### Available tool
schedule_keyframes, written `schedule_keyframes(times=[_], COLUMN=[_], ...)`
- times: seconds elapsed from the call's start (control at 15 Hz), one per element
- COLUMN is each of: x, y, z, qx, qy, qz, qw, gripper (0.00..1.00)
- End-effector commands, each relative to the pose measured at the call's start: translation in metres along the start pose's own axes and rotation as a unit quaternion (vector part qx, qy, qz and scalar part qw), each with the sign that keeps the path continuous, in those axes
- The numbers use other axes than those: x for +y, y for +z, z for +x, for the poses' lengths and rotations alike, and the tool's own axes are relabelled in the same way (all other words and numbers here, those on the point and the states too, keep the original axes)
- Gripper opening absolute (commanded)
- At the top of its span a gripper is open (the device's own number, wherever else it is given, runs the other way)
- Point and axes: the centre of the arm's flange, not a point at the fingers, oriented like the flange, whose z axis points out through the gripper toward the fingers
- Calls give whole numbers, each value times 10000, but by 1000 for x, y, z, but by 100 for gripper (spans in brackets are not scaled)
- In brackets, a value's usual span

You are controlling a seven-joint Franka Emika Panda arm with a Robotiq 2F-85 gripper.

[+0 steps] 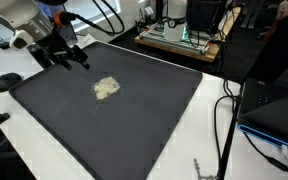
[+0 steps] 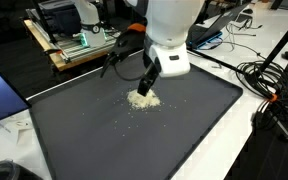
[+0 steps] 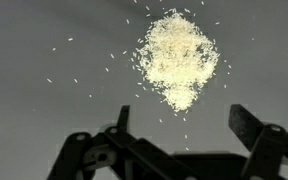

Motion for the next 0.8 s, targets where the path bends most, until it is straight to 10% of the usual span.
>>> schedule_keyframes(times=[0.0, 0.73], x=[-1, -49], y=[-11, 16], z=[55, 99], qx=[-471, -1388], qy=[-133, 444], qz=[-143, -1105], qw=[9987, 9831], gripper=[100, 100])
